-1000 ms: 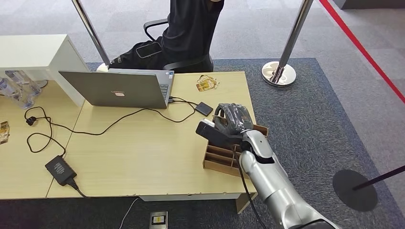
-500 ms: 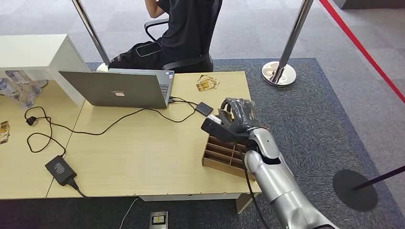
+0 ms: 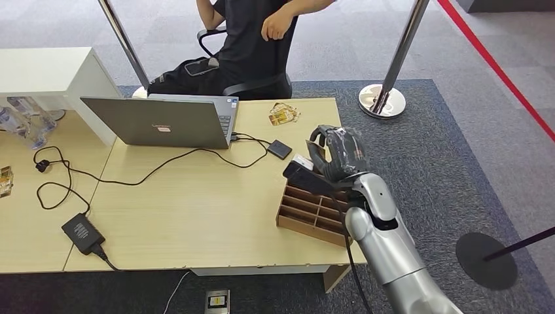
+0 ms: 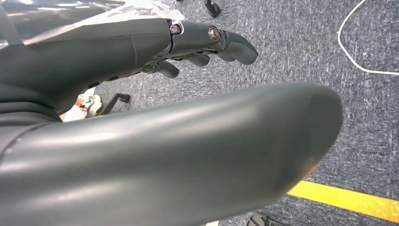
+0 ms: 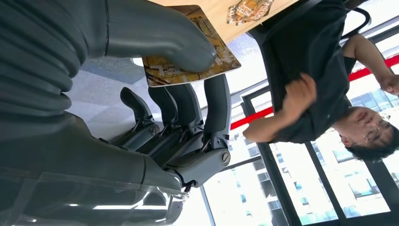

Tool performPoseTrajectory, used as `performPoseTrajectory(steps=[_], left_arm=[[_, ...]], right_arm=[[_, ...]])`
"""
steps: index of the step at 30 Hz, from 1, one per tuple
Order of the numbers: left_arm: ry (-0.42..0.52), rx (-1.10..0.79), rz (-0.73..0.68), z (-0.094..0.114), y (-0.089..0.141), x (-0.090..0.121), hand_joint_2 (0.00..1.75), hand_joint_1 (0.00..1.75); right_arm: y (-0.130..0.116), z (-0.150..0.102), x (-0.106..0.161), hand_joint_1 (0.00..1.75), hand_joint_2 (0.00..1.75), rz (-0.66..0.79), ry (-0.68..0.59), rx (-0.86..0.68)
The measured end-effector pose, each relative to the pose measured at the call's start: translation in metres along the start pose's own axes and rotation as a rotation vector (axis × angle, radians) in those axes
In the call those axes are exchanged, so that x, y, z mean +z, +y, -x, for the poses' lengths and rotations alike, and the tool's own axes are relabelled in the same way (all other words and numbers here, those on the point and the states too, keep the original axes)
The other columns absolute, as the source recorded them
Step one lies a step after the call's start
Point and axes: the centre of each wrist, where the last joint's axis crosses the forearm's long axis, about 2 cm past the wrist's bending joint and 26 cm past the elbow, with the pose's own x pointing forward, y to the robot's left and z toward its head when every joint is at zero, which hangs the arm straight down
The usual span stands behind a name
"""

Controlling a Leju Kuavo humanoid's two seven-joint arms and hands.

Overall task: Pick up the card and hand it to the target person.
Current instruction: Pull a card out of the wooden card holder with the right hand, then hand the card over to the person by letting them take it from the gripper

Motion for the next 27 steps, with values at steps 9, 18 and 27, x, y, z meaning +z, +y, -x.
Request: performPoseTrajectory(steps=[9, 18, 27], left_arm=[[-0.006, -0.014, 0.003, -0.002, 0.001, -0.001, 0.00, 0.00], [-0.027, -0.033, 0.015, -0.007, 0.001, -0.002, 0.00, 0.00], [-0.042, -0.058, 0.021, -0.009, 0.001, -0.003, 0.00, 0.00]], right_arm=[[-0.013, 0.001, -0.015, 1.48, 1.75, 0.036, -0.031, -0.022], [-0.026, 0.001, -0.045, 1.48, 1.75, 0.059, -0.055, -0.041], [-0.030, -0.001, -0.071, 1.49, 1.75, 0.050, -0.070, -0.053]])
